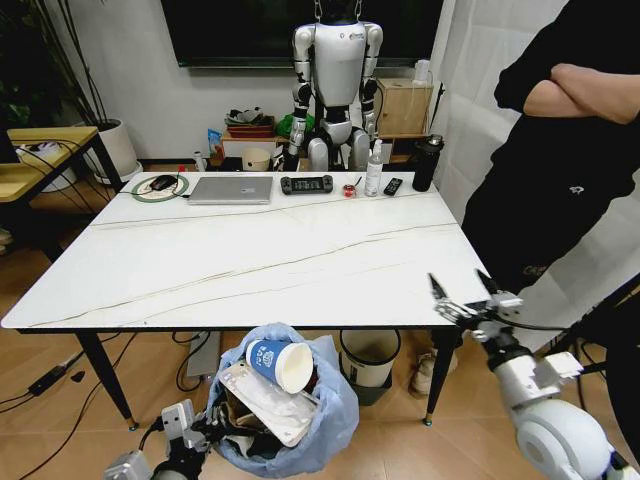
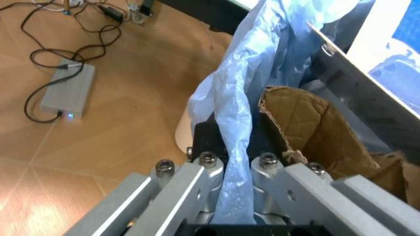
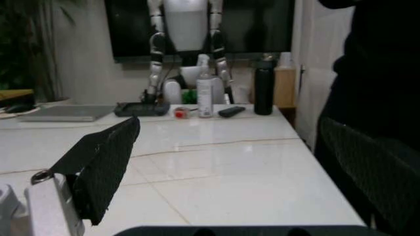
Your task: Pick up the trash bin and place the trash from the table into it.
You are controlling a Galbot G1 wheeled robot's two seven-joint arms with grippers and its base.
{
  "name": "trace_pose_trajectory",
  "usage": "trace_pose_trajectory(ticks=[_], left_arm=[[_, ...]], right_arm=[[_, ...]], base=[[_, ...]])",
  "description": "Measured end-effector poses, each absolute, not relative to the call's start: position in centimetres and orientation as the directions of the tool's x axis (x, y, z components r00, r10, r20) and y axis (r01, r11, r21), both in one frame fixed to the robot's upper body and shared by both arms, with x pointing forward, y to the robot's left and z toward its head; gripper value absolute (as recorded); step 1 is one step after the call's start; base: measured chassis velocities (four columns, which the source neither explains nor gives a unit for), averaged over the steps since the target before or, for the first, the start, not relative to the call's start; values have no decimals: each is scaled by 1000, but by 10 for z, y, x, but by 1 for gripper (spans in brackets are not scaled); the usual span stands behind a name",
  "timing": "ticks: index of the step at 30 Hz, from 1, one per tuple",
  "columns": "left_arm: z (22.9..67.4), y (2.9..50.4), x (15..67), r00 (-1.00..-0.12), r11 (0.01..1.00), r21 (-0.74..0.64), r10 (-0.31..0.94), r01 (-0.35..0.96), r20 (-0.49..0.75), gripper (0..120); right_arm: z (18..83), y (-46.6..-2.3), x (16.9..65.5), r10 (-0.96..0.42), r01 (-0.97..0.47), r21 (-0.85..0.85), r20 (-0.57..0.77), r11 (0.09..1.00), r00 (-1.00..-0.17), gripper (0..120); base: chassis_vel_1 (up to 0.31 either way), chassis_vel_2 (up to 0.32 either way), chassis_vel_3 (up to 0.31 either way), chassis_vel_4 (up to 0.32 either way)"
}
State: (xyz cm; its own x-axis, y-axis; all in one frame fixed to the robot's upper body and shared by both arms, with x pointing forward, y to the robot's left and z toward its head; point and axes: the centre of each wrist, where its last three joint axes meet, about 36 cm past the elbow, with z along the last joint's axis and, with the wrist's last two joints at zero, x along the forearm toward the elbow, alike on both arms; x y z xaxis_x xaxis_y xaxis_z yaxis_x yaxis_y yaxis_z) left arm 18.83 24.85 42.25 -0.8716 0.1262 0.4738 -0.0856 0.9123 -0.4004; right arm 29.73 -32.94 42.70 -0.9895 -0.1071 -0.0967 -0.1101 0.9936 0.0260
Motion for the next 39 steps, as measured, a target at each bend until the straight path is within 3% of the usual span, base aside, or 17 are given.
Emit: trace_pose_trajectory(ticks=[5, 10, 21, 39], left_arm=[[412, 257, 192, -867, 923, -383, 161, -37, 472, 0], [398, 267, 195, -863, 938, -347, 176, 1, 474, 0], [381, 282, 196, -872, 961, -275, 154, 22, 465, 0], [370, 277, 196, -868, 954, -300, 155, 7, 472, 0]], right_arm=[[404, -343, 258, 62, 59, 33, -67, 998, -996, 100], [379, -349, 233, 144, 142, 44, -46, 989, -989, 100], [368, -350, 226, 161, 158, 65, -38, 985, -986, 100], [368, -349, 228, 155, 152, 68, -40, 986, -987, 100]], base=[[0, 0, 0, 0], [0, 0, 0, 0], [0, 0, 0, 0], [0, 0, 0, 0]])
